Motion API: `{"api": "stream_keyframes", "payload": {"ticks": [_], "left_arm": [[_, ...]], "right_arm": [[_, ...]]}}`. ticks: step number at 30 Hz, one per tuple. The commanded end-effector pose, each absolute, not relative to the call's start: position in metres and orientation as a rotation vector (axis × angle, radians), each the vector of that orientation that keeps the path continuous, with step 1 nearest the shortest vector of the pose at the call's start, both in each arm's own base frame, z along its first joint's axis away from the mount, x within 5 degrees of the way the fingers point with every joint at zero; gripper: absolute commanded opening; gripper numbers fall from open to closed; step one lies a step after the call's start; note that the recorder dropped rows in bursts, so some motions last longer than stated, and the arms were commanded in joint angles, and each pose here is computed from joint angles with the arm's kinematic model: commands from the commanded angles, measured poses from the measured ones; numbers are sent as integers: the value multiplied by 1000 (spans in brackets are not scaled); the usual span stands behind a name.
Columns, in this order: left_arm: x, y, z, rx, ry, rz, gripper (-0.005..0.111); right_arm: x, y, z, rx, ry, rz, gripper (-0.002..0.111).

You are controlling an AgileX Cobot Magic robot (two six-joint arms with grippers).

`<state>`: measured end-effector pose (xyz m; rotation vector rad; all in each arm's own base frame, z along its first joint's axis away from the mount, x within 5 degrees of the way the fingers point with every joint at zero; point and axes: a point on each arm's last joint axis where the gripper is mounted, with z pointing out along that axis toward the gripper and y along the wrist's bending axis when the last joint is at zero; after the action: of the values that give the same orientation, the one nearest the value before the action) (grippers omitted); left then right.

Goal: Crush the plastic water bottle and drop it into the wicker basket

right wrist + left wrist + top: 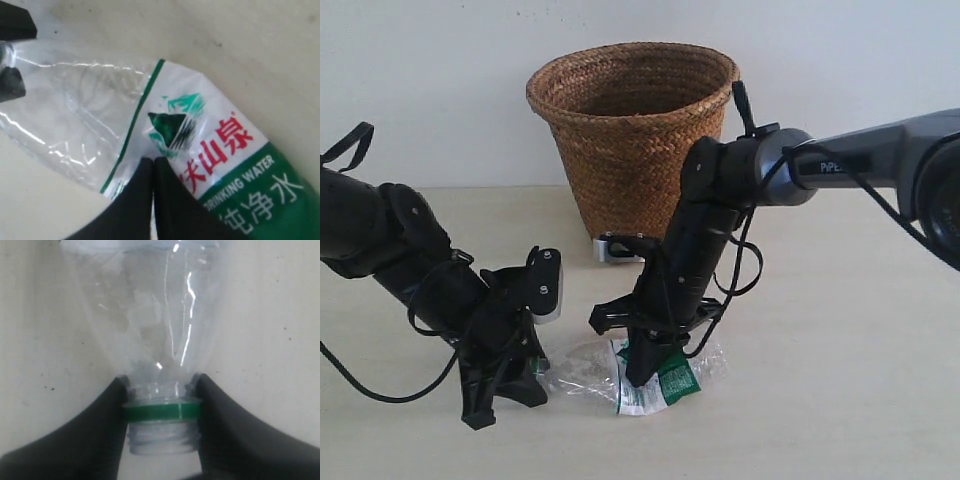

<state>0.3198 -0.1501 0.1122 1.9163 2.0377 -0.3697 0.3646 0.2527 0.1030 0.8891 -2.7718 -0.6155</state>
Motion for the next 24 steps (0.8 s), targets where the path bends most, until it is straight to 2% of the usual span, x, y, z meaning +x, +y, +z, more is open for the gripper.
{"api": "stream_keyframes", "payload": {"ticks": [1, 8, 18, 24], "left_arm": [[318, -152, 113, 1912, 2048, -400, 4], [318, -152, 113, 1911, 2047, -397, 4], [318, -152, 113, 1919, 2038, -393, 4], [318, -152, 113, 1922, 2034, -392, 4]], "right_arm": [[371, 229, 60, 978, -2724, -250, 0], [377, 241, 101, 1017, -2747, -403, 0], [372, 249, 184, 1152, -2859, -626, 0], [371, 254, 198, 1120, -2885, -752, 0]]}}
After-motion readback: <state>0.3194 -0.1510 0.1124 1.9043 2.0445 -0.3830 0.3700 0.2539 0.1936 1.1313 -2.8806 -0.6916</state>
